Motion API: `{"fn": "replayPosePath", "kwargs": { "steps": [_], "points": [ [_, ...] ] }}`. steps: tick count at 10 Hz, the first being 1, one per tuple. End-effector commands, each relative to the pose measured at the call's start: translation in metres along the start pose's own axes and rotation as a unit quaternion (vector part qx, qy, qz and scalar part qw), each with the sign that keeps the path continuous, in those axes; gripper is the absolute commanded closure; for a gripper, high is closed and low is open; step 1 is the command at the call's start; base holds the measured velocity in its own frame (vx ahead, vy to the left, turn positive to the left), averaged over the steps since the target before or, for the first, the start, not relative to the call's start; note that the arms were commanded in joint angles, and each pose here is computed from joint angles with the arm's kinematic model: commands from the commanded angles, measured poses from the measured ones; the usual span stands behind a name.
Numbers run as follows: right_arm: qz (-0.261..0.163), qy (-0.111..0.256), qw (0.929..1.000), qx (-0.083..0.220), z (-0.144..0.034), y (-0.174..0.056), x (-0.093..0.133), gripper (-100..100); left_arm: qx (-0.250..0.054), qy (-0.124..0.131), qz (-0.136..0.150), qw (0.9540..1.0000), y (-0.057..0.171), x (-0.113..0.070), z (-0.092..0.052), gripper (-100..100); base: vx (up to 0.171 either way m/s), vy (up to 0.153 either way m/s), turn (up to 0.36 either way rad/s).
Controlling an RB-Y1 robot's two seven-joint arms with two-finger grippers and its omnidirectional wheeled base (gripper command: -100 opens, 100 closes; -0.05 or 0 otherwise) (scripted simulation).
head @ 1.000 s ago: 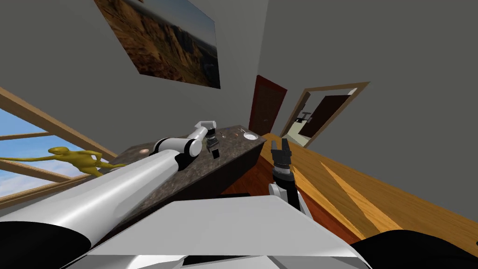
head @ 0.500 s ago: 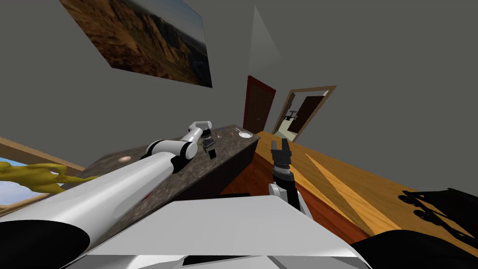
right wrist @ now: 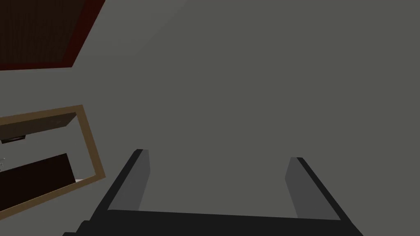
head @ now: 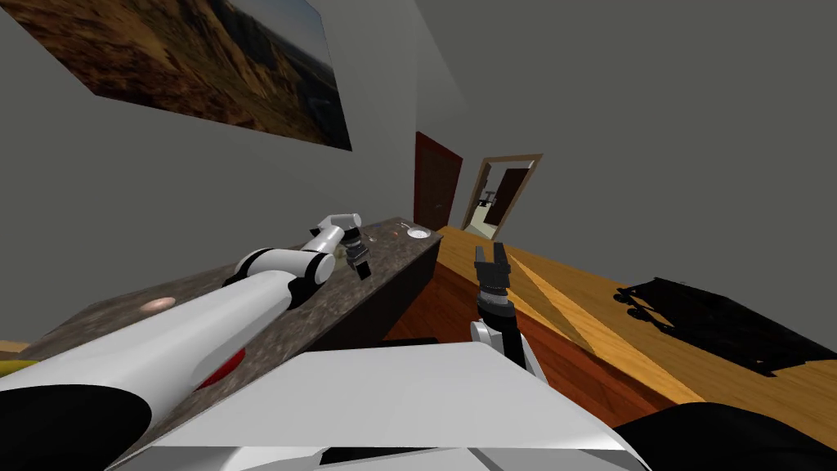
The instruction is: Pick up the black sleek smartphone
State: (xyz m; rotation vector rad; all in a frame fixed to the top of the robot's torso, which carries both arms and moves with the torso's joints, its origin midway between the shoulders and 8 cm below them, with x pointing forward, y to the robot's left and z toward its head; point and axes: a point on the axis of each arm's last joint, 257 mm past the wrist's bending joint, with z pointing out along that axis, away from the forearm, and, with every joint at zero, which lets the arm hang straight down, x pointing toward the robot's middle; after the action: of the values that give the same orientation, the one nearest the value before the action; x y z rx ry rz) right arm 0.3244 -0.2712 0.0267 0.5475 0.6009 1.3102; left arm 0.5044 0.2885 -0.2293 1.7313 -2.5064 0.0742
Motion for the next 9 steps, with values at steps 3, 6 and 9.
{"fn": "replayPosePath", "kwargs": {
  "steps": [3, 6, 9],
  "points": [
    [0.0, 0.0, 1.0, 0.0, 0.0, 0.0, 0.0, 0, 0.002, -0.006, -0.059, 0.9982, 0.023, -0.039, 0.001, -100, -0.072, 0.038, -0.321],
    [0.0, 0.0, 1.0, 0.0, 0.0, 0.0, 0.0, 0, 0.007, 0.002, -0.084, 0.9965, 0.033, -0.05, 0.001, -100, -0.069, 0.035, -0.25],
    [0.0, 0.0, 1.0, 0.0, 0.0, 0.0, 0.0, 0, 0.007, 0.002, -0.11, 0.9939, 0.046, -0.065, 0.002, -100, -0.065, 0.02, -0.178]
  ]
}}
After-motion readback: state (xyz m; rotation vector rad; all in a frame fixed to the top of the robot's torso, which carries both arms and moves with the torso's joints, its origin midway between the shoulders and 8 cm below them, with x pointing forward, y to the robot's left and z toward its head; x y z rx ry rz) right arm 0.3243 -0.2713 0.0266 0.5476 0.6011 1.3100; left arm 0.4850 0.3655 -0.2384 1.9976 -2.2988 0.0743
